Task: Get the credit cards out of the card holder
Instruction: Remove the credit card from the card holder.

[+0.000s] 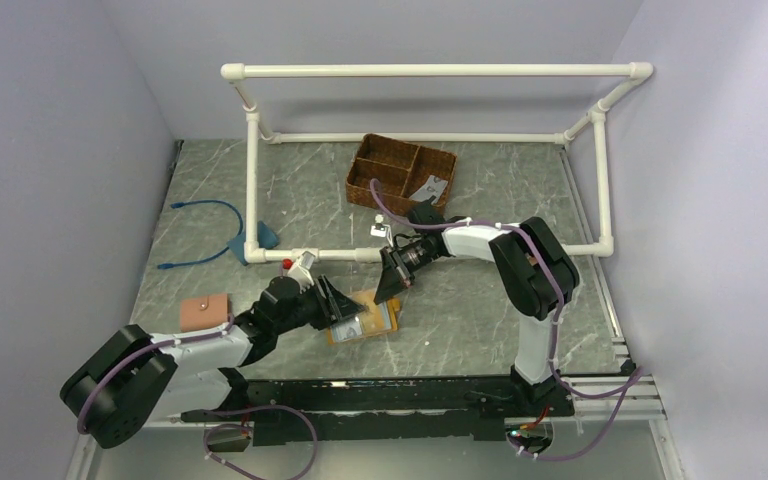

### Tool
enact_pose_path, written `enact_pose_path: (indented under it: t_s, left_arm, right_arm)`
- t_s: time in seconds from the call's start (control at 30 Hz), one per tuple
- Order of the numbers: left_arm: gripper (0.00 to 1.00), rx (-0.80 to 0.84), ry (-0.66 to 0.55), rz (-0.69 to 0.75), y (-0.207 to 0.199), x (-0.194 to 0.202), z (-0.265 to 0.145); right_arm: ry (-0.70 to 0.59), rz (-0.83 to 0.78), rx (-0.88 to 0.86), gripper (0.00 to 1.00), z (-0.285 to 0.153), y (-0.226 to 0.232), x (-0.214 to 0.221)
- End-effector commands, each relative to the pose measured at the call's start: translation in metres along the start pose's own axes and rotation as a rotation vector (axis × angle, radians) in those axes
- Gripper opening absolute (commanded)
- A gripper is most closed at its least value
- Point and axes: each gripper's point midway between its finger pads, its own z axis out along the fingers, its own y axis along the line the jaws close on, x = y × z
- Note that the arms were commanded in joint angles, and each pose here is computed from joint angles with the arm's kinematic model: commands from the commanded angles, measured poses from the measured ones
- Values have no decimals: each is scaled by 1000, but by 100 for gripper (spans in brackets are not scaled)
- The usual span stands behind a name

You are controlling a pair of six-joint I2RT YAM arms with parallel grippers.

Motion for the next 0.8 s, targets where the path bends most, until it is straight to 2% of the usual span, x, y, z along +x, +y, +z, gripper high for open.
enact_pose_path:
  t_s: [0.0, 0.47, 0.77]
  left_arm:
    - [50, 60, -16, 20, -13, -5, 0]
    - [50, 148, -81, 125, -31, -13, -19]
    - [53, 176, -69, 149, -45, -14, -26]
  right_arm:
    - [-35, -96, -101, 0, -8, 26, -13]
    - [-67, -119, -222, 0, -17, 53, -19]
    - [-71, -106, -266, 0, -20, 63, -20]
